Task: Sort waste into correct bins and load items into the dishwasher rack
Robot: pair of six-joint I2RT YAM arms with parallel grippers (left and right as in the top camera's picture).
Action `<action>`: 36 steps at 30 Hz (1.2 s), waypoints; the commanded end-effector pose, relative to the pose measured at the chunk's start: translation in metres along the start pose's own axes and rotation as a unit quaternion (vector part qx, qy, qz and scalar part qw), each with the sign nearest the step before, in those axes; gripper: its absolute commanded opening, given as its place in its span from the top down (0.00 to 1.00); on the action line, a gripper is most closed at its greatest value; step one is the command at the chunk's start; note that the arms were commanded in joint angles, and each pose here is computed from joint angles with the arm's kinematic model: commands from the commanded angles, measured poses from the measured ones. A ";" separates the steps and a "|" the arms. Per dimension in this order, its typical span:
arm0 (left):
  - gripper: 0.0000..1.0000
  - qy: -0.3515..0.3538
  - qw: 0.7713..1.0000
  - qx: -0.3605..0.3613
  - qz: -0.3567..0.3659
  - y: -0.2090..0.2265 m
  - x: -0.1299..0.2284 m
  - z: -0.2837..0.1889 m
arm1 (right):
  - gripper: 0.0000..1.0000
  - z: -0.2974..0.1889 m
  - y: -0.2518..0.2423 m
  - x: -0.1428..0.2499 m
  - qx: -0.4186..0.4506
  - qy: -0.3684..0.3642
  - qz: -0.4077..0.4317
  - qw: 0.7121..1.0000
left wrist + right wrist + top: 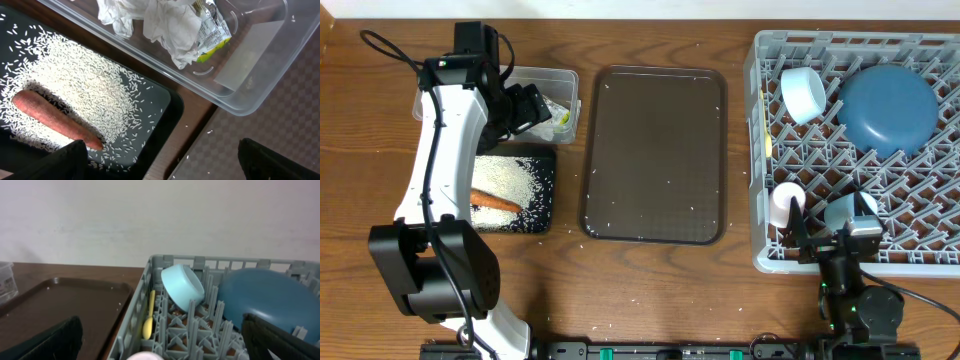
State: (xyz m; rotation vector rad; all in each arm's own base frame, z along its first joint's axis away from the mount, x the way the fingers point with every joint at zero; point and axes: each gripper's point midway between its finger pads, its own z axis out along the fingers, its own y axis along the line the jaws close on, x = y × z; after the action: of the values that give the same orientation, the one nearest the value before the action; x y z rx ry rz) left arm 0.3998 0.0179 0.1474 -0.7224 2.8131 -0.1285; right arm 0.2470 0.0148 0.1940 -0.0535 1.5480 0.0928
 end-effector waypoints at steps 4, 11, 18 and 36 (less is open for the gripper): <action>0.02 -0.002 1.000 -0.008 -0.001 0.004 0.000 0.000 | 0.01 -0.001 -0.001 0.009 0.000 -0.009 0.009 1.000; 0.02 -0.002 1.000 -0.008 -0.001 0.004 0.000 0.000 | 0.01 -0.002 -0.006 0.027 0.016 0.026 0.011 0.999; 0.02 -0.002 1.000 -0.008 -0.001 0.004 0.000 0.000 | 0.01 -0.002 -0.006 0.035 0.016 0.044 0.013 0.999; 0.02 -0.002 1.000 -0.008 -0.001 0.004 0.000 0.000 | 0.01 -0.002 -0.006 0.035 0.016 0.044 0.013 0.999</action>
State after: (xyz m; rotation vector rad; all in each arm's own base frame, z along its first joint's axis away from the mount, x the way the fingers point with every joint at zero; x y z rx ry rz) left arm 0.3999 0.0179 0.1474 -0.7218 2.8128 -0.1285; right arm 0.2461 0.0128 0.1589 -0.0337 1.6387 0.0933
